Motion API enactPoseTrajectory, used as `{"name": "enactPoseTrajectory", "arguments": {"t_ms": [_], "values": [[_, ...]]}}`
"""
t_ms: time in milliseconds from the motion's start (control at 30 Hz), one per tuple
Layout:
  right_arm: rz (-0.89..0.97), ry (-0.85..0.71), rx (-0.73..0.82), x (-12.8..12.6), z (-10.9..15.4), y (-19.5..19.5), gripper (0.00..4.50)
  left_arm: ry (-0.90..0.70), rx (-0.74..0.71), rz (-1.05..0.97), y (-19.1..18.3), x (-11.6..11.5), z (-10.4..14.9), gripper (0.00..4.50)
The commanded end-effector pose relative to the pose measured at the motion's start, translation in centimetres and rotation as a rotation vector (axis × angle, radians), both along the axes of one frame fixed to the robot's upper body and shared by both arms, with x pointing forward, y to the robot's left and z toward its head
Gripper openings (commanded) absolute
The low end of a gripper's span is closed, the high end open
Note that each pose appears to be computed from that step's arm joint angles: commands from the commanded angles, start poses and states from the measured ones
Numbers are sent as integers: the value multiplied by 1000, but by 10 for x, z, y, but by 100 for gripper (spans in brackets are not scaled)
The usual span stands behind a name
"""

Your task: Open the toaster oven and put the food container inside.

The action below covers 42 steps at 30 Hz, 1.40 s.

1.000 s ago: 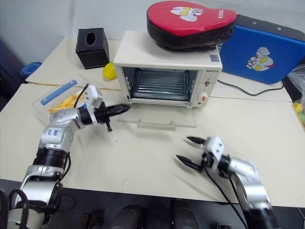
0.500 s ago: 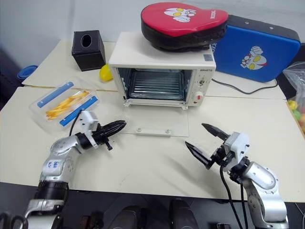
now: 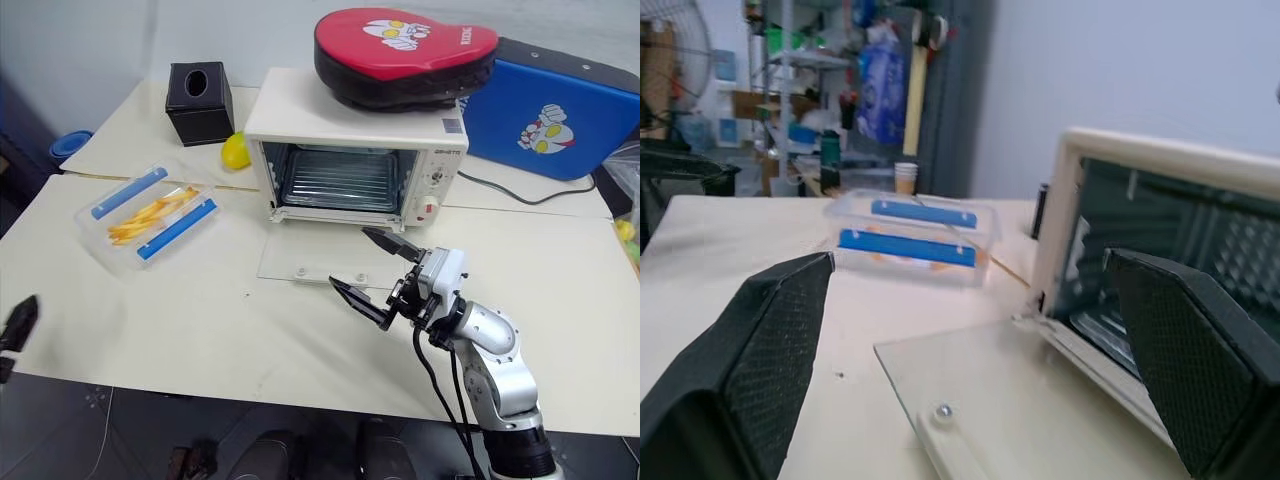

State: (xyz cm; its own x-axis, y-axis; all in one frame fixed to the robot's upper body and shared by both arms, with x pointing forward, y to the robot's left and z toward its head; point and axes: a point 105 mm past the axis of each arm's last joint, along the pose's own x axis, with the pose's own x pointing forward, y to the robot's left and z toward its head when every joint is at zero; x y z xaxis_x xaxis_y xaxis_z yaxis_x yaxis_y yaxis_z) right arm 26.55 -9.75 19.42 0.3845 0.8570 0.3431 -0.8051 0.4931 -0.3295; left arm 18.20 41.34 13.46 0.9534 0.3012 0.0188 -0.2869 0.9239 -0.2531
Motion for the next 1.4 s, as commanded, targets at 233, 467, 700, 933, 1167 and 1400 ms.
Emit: {"name": "enactPoseTrajectory", "arguments": {"t_ms": [233, 467, 700, 933, 1167, 1400], "values": [[26, -63, -70, -4, -5, -9, 450, 160, -187, -46, -6, 83, 37, 446], [16, -48, -82, -5, -12, -10, 450, 334, -224, -132, -23, 134, 46, 446], [-15, -40, -53, -5, -12, -6, 450, 519, -217, -120, -27, 152, 30, 407], [-26, -29, -50, -6, -16, -5, 450, 502, -275, -104, -22, 159, 30, 211], [-52, -22, -73, -4, -19, -13, 450, 453, -223, -138, -15, 156, 48, 24], [-107, 18, -100, -3, -28, -31, 450, 480, 15, -391, -38, 141, 81, 16]]}}
